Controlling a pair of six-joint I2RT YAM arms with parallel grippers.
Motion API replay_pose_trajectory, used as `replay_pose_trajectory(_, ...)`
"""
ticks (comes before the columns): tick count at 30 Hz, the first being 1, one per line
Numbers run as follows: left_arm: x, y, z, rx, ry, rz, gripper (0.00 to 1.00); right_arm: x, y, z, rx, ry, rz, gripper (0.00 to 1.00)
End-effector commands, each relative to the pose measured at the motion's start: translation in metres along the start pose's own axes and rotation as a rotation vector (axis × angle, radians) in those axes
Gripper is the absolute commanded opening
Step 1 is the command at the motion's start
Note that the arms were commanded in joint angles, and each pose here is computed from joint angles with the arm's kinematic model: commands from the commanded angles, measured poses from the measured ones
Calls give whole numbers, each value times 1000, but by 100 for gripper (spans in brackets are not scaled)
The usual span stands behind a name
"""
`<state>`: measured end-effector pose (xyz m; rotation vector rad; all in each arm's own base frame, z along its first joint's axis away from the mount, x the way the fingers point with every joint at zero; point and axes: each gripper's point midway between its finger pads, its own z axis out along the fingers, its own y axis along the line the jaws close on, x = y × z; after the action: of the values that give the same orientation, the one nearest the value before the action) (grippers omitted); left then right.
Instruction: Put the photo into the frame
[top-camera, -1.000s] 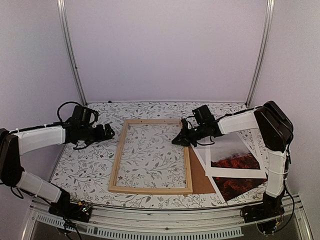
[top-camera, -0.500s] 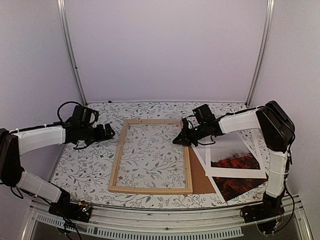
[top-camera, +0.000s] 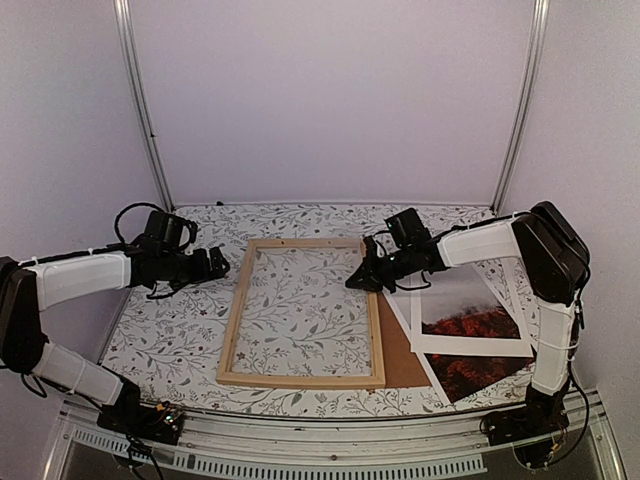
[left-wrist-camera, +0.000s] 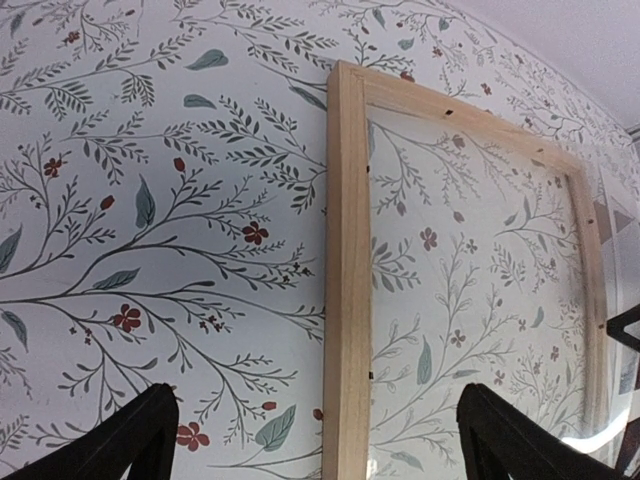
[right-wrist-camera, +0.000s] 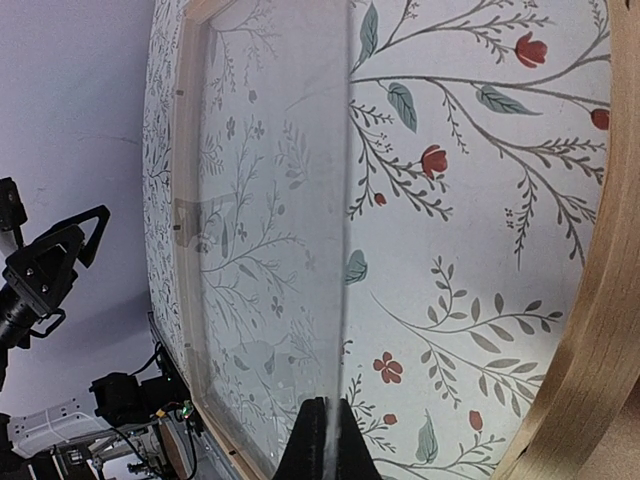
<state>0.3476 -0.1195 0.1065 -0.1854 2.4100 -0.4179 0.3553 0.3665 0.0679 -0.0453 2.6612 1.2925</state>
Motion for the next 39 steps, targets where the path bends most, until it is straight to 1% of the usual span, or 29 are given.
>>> replay_pose_trajectory(1, -7, -7, 0, 9, -20, 13, 100, -14, 15, -11, -22, -37, -33, 0)
replay_pose_trajectory(39, -6, -6, -2, 3, -22, 13, 100, -13, 14, -10, -12, -14, -53, 0)
